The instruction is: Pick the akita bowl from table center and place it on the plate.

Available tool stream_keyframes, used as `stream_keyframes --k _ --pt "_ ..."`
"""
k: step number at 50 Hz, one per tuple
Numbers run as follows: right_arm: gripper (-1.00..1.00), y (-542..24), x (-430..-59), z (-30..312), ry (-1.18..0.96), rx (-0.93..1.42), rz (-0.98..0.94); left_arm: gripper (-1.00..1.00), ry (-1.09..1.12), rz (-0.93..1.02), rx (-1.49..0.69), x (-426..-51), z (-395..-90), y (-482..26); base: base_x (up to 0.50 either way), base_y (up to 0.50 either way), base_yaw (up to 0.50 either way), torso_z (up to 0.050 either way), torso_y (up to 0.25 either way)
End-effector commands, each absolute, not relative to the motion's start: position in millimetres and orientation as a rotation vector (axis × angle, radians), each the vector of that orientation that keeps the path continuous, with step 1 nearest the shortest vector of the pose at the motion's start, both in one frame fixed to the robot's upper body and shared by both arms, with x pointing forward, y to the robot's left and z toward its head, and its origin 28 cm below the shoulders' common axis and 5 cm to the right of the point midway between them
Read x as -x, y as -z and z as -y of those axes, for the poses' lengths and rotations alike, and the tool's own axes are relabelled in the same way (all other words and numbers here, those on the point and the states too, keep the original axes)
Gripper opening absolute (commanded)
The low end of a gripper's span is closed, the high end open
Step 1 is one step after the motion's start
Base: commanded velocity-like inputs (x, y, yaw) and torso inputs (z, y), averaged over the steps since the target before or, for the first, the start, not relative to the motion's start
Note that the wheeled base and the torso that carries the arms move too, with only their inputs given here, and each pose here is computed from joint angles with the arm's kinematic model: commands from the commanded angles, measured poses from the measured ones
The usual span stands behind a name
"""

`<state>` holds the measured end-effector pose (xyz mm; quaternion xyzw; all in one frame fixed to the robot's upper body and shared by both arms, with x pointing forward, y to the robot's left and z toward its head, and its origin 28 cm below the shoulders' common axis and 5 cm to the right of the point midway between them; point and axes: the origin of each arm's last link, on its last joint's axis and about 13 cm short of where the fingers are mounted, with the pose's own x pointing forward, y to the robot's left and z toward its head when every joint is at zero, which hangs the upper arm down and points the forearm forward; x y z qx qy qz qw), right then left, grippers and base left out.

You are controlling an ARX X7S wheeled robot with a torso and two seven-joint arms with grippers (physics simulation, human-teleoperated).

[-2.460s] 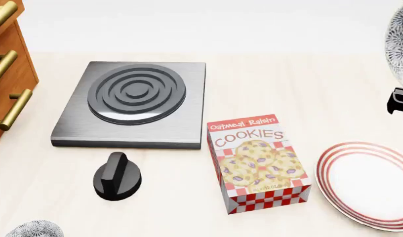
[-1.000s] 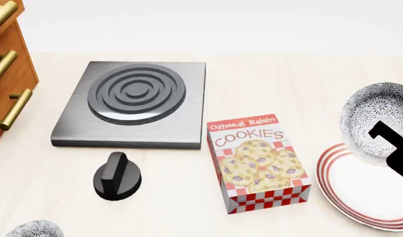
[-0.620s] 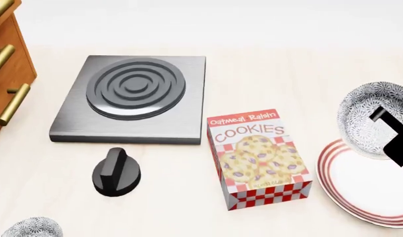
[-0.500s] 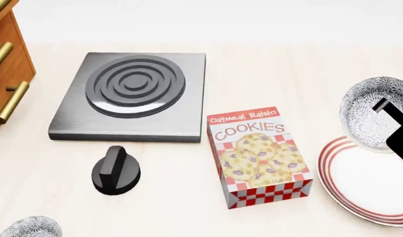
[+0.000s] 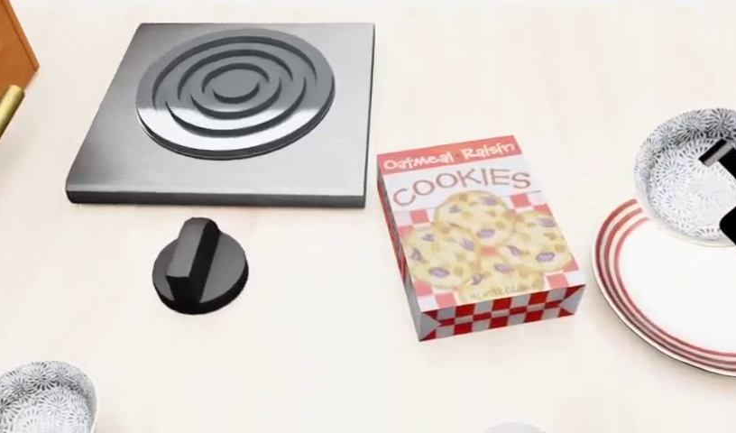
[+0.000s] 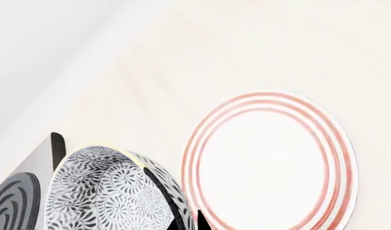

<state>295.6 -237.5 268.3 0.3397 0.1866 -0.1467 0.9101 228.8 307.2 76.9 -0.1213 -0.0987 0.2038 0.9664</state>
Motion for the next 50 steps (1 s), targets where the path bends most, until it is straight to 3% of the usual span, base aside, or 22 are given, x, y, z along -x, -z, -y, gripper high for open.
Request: stream_keyframes --k 1,20,50 --pt "-1.0 -270 -297 238 0.287 -0.723 -0.365 1.0 -0.412 0.201 0.228 -229 -307 -77 0.0 0.0 0.0 0.005 -0.25" --pt "-1.0 -265 -298 240 0.296 -0.731 -0.368 1.0 -0.408 0.199 0.265 -228 -308 -78 0.0 0.0 0.0 0.003 -0.18" --pt "-1.0 -254 -312 256 0.333 -0.834 -0.286 1.0 -0.435 0.21 0.283 -226 -311 -79 0.0 0.0 0.0 0.0 -0.041"
